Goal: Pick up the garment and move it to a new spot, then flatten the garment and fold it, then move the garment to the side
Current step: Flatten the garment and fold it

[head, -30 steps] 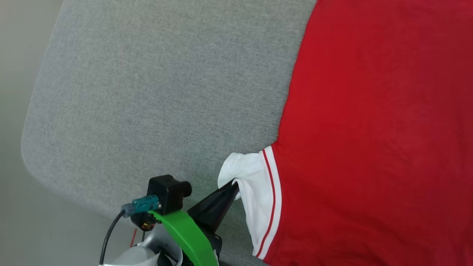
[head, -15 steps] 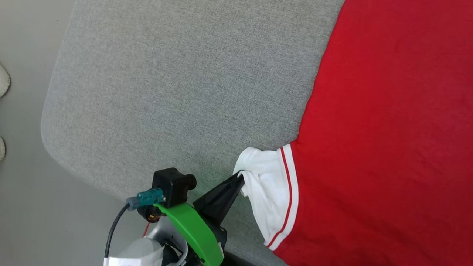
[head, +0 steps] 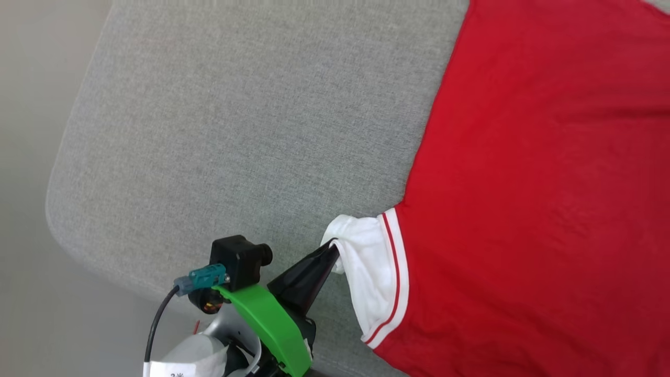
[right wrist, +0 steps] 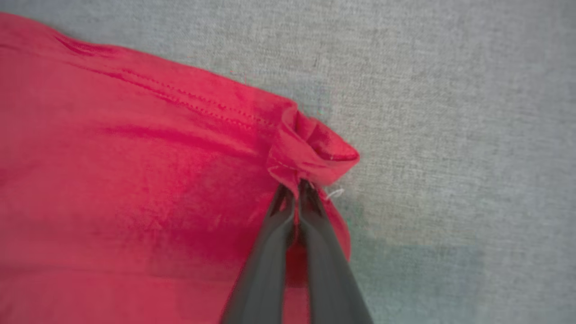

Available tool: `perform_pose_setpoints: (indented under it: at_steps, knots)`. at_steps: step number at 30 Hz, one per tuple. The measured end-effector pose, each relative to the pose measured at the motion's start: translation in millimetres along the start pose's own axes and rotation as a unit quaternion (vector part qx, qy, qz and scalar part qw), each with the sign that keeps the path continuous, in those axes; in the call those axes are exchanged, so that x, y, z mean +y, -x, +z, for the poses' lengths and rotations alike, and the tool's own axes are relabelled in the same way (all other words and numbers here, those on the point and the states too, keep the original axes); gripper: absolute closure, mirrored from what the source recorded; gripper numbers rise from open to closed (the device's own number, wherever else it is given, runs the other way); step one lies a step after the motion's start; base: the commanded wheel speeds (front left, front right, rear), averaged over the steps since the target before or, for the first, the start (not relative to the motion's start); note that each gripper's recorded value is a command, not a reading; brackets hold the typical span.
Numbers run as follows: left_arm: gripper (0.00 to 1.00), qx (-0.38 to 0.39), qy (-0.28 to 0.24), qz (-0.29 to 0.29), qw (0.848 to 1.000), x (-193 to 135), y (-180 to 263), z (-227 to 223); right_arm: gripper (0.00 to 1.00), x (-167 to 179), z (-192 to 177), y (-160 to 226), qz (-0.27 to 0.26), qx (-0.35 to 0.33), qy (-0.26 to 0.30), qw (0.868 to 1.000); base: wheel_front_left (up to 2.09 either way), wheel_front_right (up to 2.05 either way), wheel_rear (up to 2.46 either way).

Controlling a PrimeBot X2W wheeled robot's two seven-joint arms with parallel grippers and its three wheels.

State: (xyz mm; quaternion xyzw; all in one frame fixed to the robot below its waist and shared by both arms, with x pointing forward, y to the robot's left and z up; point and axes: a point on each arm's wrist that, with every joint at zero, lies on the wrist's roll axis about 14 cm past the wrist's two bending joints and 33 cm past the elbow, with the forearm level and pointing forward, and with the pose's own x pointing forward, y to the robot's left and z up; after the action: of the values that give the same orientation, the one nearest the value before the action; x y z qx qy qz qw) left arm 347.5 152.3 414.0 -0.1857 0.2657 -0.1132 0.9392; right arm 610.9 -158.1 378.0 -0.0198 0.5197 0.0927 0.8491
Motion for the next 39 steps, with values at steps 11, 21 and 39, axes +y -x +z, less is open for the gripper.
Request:
perform_pose_setpoints:
  at_steps: [11,21,39]
  knots:
    - [1.00,-0.034,-0.018,-0.030,0.999,-21,11,20,1.00,-19,-78,57,0.003,-0.008,-0.020,1.000,0.00,0.00,0.00]
    - [1.00,-0.057,-0.007,-0.058,0.997,-46,32,19,1.00,-34,-173,120,0.003,-0.019,-0.059,0.998,0.00,0.00,0.00]
    - [1.00,-0.087,-0.003,-0.094,0.992,-74,40,23,1.00,-45,-262,164,-0.015,-0.027,-0.124,0.992,0.00,0.00,0.00]
